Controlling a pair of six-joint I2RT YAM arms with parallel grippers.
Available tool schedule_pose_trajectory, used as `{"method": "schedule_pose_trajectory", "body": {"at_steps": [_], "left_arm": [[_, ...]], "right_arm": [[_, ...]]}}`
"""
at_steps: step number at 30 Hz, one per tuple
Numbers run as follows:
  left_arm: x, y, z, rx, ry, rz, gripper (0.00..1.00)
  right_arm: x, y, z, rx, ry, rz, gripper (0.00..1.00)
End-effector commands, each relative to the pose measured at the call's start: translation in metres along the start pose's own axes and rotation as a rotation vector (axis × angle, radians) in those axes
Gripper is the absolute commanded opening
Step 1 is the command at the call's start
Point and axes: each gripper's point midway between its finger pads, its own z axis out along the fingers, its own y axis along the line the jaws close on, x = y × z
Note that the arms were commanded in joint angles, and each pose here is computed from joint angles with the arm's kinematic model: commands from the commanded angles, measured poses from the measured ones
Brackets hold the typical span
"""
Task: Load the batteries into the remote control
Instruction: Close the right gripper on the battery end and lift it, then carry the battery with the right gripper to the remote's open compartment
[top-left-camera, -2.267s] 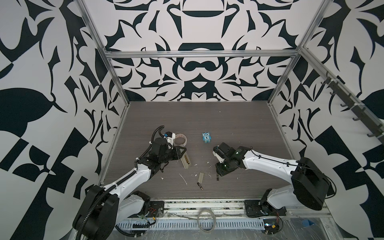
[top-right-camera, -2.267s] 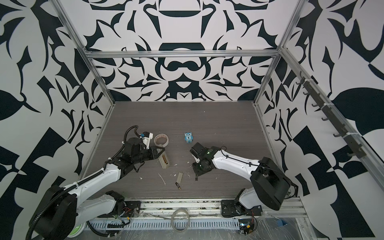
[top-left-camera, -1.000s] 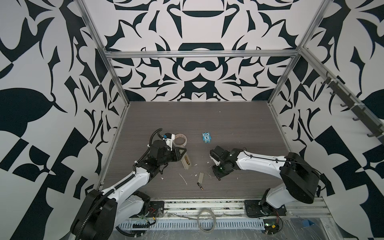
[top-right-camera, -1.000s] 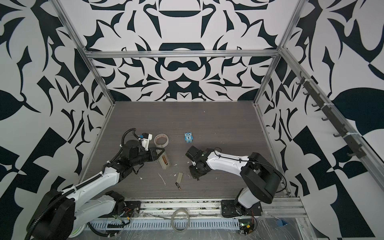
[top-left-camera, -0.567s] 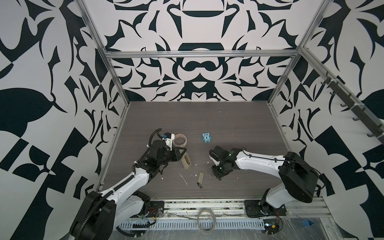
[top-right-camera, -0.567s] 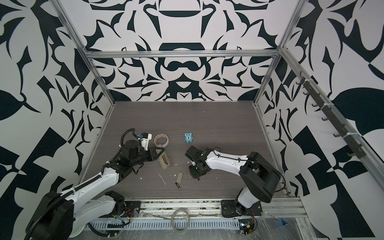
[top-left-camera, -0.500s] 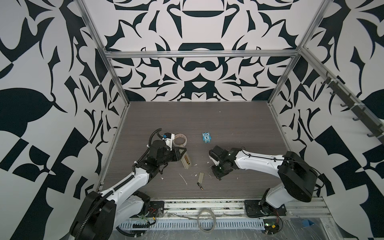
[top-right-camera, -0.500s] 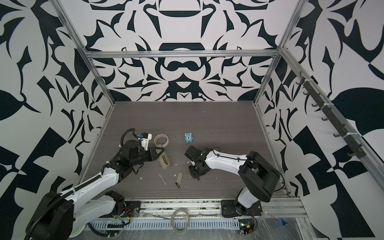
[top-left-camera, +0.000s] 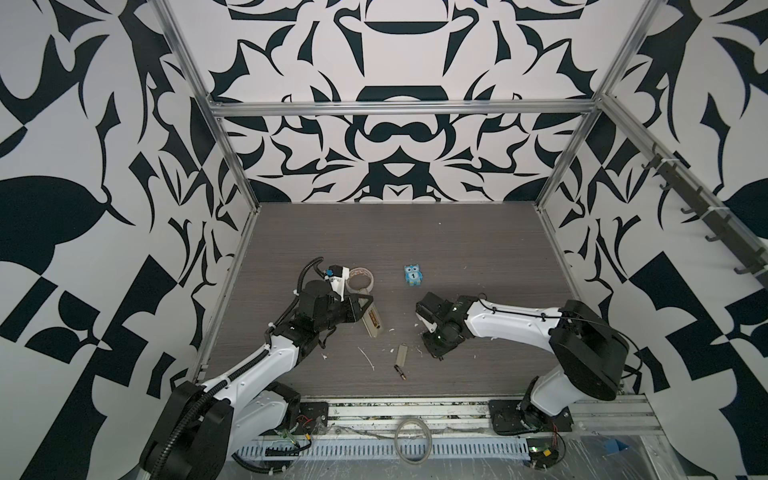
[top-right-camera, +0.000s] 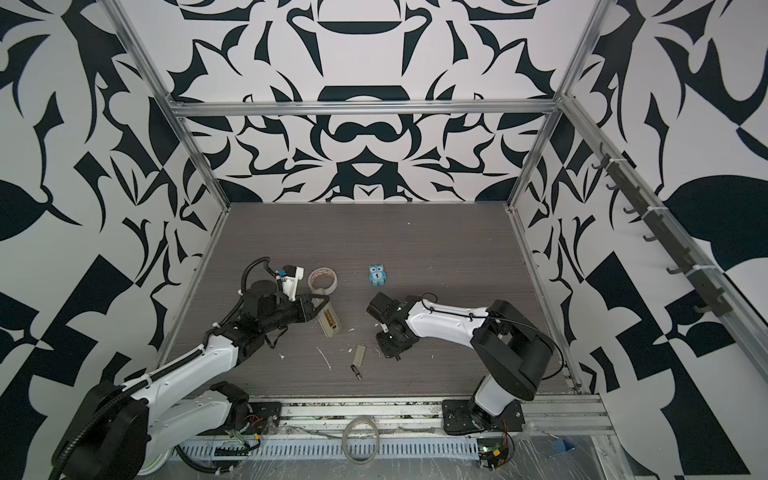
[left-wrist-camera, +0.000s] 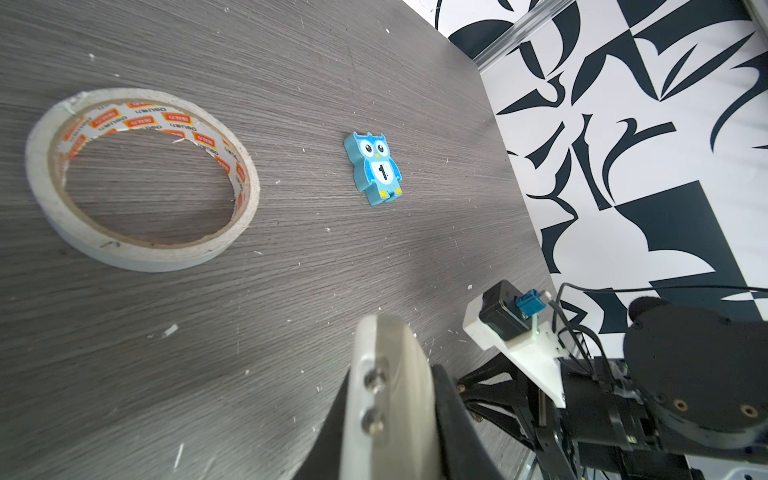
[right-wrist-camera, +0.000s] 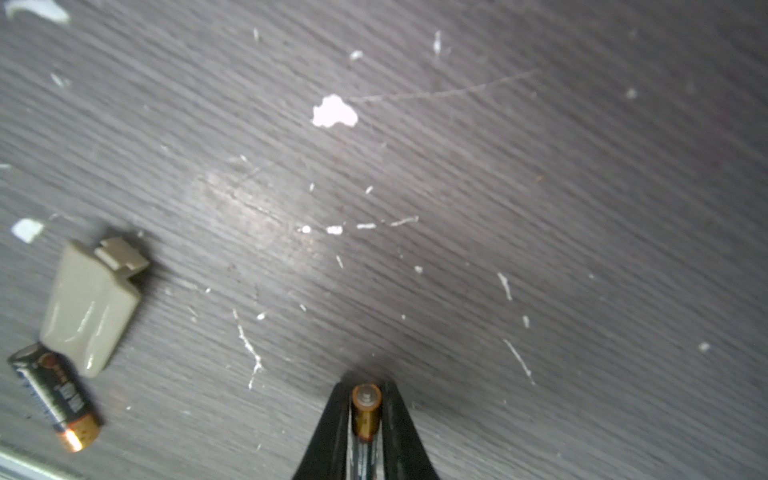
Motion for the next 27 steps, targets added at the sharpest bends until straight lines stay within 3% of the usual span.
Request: {"method": "schedule_pose_trajectory", "body": {"at_steps": [1, 14, 27], "left_arm": [[0.0, -0.002, 0.0, 0.023, -0.005, -0.002, 0.0], [0.001, -0.002, -0.001, 0.043, -0.026, -0.013, 0.0], [-0.008, -0.004, 0.001, 0.027, -0.033, -0.04, 0.0]], "right_arm": [[-0.001, -0.003, -0.002, 0.027, 0.007, -0.018, 0.18], [-0.003, 0.002, -0.011, -0.004, -0.032, -0.048, 0.08], [-0.039, 0.035, -0.061, -0.151, -0.36, -0.178, 0.04]]}}
